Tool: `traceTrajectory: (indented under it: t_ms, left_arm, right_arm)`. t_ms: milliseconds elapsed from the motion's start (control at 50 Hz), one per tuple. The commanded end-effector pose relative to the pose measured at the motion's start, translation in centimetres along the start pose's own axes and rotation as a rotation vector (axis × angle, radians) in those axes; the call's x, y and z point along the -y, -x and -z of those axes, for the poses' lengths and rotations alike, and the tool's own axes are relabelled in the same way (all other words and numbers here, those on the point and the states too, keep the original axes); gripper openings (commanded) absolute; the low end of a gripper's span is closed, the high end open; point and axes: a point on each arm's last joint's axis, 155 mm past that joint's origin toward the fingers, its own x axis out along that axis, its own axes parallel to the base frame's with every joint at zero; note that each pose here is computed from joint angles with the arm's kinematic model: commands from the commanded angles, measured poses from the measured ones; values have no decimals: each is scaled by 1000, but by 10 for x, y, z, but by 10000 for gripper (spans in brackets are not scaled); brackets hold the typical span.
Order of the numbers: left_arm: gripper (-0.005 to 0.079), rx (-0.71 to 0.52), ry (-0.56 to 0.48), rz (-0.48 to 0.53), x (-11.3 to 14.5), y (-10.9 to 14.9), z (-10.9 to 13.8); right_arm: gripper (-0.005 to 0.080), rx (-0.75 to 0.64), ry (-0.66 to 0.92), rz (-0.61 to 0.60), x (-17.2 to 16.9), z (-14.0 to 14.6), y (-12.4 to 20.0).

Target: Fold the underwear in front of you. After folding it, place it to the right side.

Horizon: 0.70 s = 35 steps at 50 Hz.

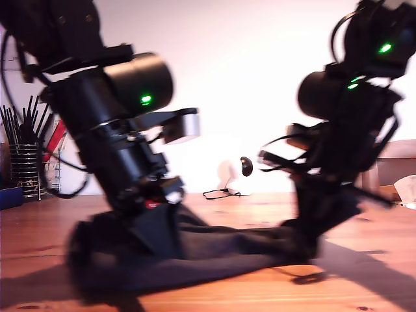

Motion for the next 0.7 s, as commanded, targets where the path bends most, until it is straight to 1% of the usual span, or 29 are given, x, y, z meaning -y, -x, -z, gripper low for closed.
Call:
traceTrajectory:
  t_ms: [0, 160, 300, 440, 540, 680]
  left_arm:
    - [77, -66, 10, 9, 6, -15, 24]
    - [77, -21, -14, 9, 17, -18, 9]
    - [77, -11, -16, 14, 25, -19, 4]
    - [78, 4, 5, -1, 24, -14, -1]
    - [77, 44, 11, -15, 19, -2, -11]
    - [76, 124, 13, -37, 12, 23, -30]
  right_arm:
    - [-5, 33, 8, 42, 13, -4, 16]
    - [-5, 54, 9, 96, 29, -6, 33]
    - [-5, 70, 14, 94, 29, -9, 41]
    - [-5, 57, 18, 95, 27, -5, 41]
    - [-5, 52, 30, 94, 23, -3, 40]
    - [-5, 49, 44, 113, 24, -2, 40]
